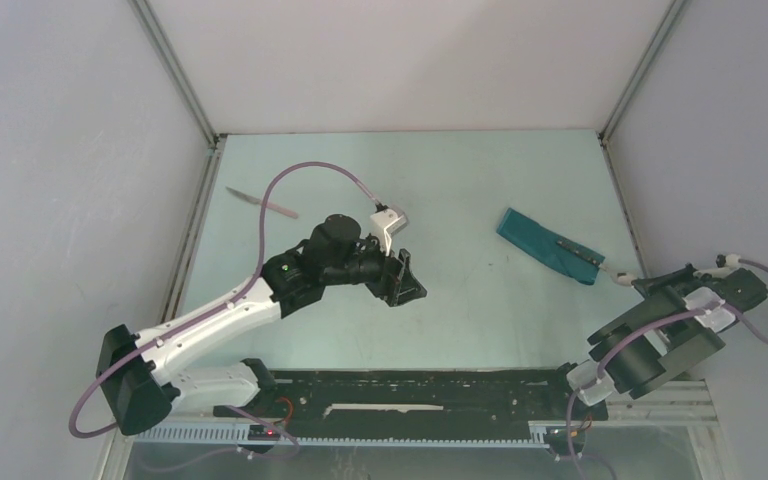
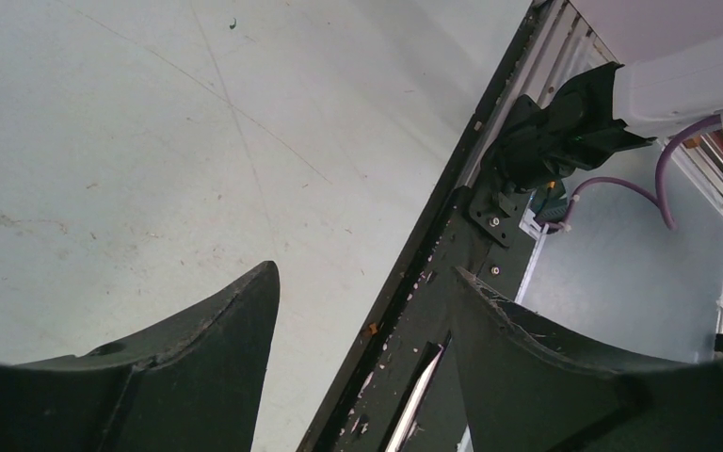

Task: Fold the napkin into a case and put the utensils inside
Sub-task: Insert the spoon into the folded napkin.

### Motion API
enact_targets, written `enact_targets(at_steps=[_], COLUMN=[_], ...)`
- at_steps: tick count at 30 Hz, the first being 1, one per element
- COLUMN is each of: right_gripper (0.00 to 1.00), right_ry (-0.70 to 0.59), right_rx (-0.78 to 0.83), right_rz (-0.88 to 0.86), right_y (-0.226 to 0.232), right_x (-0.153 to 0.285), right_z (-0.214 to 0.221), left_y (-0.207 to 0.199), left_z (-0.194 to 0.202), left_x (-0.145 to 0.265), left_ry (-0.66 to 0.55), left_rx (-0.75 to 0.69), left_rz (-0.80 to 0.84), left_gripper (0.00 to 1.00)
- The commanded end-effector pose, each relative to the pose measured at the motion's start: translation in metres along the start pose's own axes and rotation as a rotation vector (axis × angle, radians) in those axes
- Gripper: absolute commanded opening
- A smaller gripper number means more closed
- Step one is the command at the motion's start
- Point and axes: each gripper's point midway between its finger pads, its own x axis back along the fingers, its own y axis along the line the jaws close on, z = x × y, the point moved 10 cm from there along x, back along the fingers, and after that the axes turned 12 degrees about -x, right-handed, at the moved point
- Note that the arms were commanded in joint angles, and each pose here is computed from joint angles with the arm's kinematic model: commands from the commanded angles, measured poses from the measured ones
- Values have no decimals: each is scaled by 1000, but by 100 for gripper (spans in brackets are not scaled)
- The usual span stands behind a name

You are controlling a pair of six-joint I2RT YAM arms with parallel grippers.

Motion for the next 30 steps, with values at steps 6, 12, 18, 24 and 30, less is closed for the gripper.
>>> enact_targets(at_steps=[6,12,18,24,30], right_gripper=[0,0,0,0,0], right_ry=[112,159,195,207,213], right_rx=[16,-14,4,48,92], right_rz=[-56,-135,-145,-126,-105], right_y=[-12,-13,-7,5,15], right_x=[-31,-43,-52,-59,-67], right_z=[4,5,4,4,6], left_y=[-4,-3,-1,0,2], left_z=[-14,-15,-16,-17,-18], left_x=[6,4,3,2,-1], left_ry=[-46,-41,-45,-55,-66], left_rx=[-46,-38,-23,-8,13], left_rz=[27,26,28,34,43], left_gripper=[71,71,71,71,71])
